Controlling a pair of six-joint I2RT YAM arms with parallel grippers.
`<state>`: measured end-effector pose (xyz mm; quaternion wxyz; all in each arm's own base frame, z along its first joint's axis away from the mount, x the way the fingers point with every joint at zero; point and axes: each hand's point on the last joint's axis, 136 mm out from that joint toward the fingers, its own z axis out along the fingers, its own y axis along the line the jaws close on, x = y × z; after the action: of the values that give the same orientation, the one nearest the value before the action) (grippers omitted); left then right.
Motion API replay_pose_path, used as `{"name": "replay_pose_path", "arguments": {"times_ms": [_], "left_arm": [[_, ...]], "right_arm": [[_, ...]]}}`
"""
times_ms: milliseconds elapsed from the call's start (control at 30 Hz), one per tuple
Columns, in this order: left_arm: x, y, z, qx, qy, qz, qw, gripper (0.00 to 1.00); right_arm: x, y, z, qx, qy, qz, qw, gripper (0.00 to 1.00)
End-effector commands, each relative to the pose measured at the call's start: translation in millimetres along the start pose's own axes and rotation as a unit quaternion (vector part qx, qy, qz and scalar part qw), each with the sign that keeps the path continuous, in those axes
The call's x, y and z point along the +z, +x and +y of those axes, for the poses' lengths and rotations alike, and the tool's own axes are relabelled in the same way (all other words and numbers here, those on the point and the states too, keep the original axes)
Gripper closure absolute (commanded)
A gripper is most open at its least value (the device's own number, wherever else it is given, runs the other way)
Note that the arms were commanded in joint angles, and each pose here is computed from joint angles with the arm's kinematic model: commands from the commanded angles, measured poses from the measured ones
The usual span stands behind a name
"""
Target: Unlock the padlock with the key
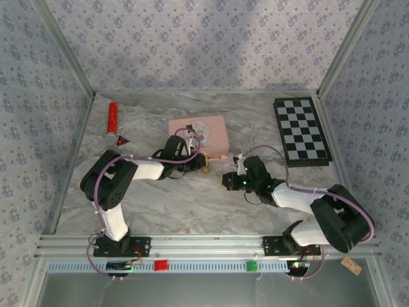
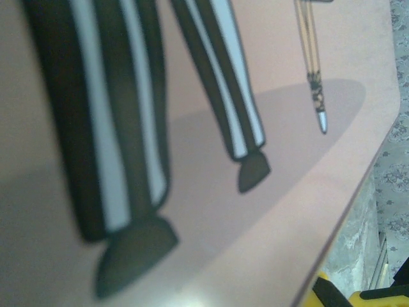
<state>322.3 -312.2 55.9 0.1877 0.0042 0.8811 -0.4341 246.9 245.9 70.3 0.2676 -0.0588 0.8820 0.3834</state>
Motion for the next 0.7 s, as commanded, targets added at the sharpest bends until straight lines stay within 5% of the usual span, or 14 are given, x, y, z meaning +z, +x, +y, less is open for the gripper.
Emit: {"name": "replay_pose_path", "arguments": {"times_ms": [0,667], "left_arm": [[5,23,27,-0.070,-0.032,0.037,0.996,0.85],[2,20,-1,-0.087,0.026,0.018,0.996,0.87]], "right_arm": [[-2,-8,5,-0.012,0.006,-0.010,1.000,1.00],[10,-14,2,0.050,-0.032,-0.009,0.998,1.00]]}}
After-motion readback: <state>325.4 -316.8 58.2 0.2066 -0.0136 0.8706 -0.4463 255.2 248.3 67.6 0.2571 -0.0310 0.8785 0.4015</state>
